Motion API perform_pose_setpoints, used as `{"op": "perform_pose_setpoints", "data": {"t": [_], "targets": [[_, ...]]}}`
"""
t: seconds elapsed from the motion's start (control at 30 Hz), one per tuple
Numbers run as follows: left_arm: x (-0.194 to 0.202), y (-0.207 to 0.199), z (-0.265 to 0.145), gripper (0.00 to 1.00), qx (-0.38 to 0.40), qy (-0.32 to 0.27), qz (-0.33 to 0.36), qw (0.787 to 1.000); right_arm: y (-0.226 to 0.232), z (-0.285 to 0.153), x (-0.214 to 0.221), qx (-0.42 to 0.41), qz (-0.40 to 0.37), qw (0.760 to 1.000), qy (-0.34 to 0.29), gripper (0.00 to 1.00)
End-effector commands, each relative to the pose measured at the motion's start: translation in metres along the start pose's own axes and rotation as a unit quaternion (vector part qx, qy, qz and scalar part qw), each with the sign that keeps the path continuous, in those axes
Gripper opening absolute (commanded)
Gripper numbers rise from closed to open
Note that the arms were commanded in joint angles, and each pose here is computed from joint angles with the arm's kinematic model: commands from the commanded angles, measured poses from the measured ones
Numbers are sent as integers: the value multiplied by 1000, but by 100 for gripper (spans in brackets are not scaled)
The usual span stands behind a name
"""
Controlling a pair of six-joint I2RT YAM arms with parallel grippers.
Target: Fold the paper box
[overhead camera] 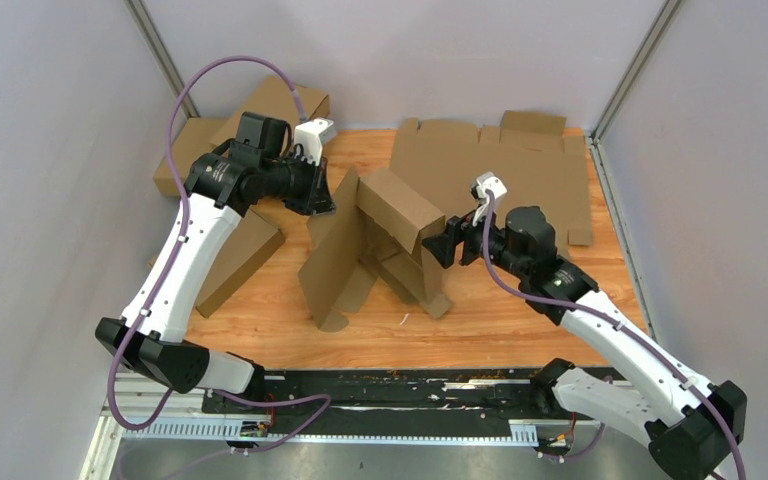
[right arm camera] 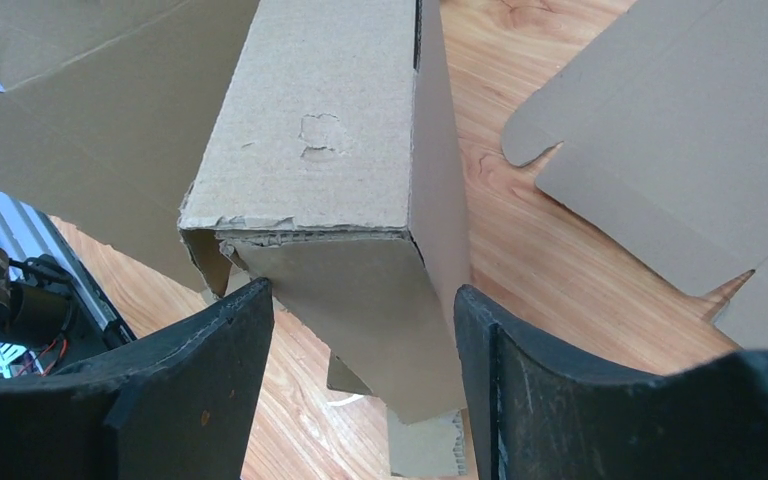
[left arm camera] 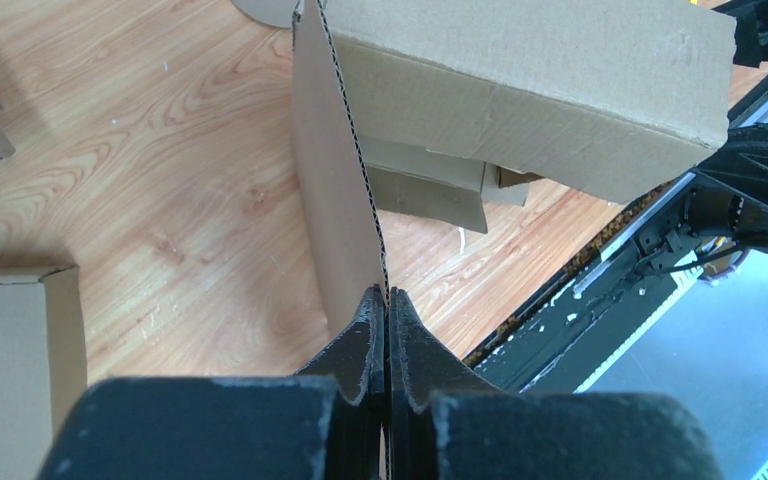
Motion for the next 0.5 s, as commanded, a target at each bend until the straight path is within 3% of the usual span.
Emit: {"op": "perform_pose_setpoints", "data": {"t": [0.0,0.1,0.3,0.47], "targets": [[0,-17,-10,0,42,-5,12,999,-3,6,-24,11,-16,999,-32,66],[-1,-18,-10,0,44,-5,12,999,-2,9,-24,8,-14,999,-38,66],[-1,-18,-10,0,44,-1,16,999,-5,12,-25,12,-11,999,-47,80],[-1,-13,-9,0,31,0,20,999,6,6,-26,-58,-17,994,-89,73]]}}
Point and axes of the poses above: each gripper's point midway between its finger pads, its own z axis out along the fingers, its own y axis along the line the jaws close on, x = y × z, the point moved 4 cm from there along -z, back along the fingers, and after that the axes turned 10 degrees about -z, right-handed, at the moved point
